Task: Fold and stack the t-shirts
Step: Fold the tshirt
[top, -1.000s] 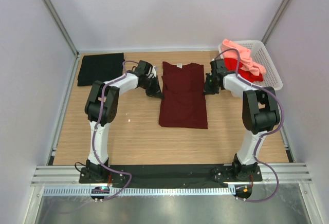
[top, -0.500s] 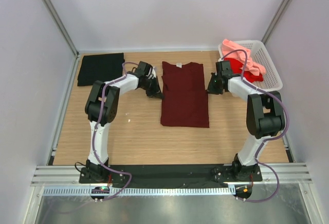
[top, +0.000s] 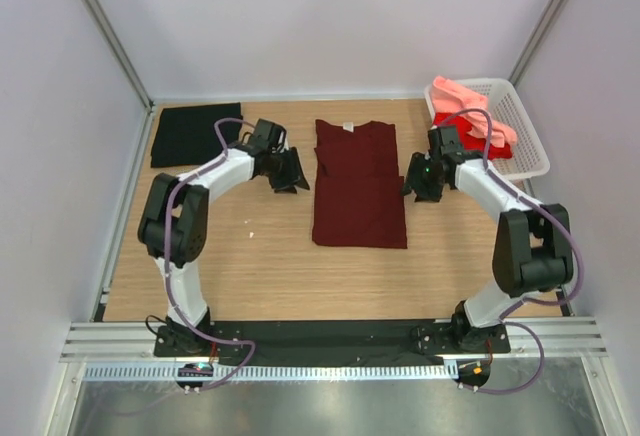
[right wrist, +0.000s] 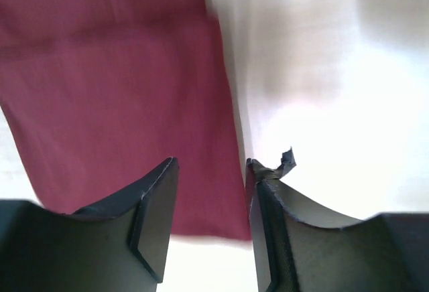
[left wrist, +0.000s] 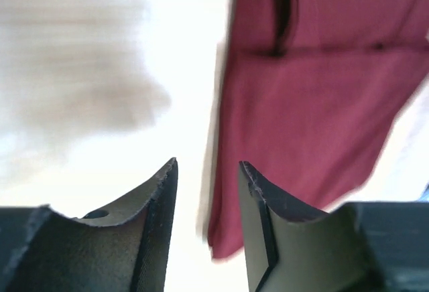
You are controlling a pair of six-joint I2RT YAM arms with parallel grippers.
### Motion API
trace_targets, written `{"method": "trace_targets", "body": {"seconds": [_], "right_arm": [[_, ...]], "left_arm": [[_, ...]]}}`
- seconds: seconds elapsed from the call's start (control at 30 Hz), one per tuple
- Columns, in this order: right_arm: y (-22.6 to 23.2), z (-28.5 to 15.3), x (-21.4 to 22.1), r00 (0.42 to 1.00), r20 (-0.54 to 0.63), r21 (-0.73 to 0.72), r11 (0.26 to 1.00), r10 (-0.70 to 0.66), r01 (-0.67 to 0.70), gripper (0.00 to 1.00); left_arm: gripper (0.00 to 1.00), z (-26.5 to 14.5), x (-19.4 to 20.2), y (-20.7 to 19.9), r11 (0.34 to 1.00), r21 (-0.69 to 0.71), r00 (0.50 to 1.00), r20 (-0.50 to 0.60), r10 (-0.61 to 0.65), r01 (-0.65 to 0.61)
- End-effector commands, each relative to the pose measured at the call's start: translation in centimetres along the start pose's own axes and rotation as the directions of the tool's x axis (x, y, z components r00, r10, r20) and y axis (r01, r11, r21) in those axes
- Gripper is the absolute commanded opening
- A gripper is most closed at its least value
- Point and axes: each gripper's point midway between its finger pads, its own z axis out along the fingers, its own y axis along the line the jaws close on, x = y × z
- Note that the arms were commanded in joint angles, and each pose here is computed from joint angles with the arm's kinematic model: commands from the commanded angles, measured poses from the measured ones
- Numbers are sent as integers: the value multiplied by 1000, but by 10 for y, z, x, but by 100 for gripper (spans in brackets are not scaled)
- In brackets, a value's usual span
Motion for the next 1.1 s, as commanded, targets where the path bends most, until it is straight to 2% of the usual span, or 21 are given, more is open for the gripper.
{"method": "trace_targets", "body": {"seconds": [0.0, 0.2, 0.27, 0.33, 0.53, 0.8, 1.0, 1.07], "right_arm": [[-7, -30, 40, 996, -77, -14, 999, 37, -38, 52], [-14, -35, 82, 990, -135, -50, 997, 47, -54, 54], [-18, -32, 94, 986, -156, -49, 997, 59, -67, 54], [-21, -31, 105, 984, -168, -54, 996, 63, -73, 54], [-23, -22, 128, 973, -205, -88, 989, 102, -122, 51], [-27, -15, 136, 972, -206, -81, 987, 116, -135, 45], [-35, -7, 138, 973, -200, -52, 990, 117, -130, 41], [-37, -5, 138, 974, -193, -44, 991, 117, -128, 41]], "left_arm": [[43, -27, 27, -5, 1000, 19, 1000, 2, 3, -3], [45, -23, 93, -12, 997, 59, 995, -84, 55, -50], [46, -20, 111, -10, 996, 82, 992, -120, 30, -20], [46, -20, 116, -19, 989, 146, 992, -127, 9, 10], [47, -18, 127, -13, 987, 157, 990, -140, -8, 30], [45, -10, 136, 0, 992, 120, 988, -152, -14, 32], [33, -2, 140, 7, 995, 98, 985, -169, -17, 34], [25, -1, 140, 9, 995, 95, 985, -169, -19, 36]]}}
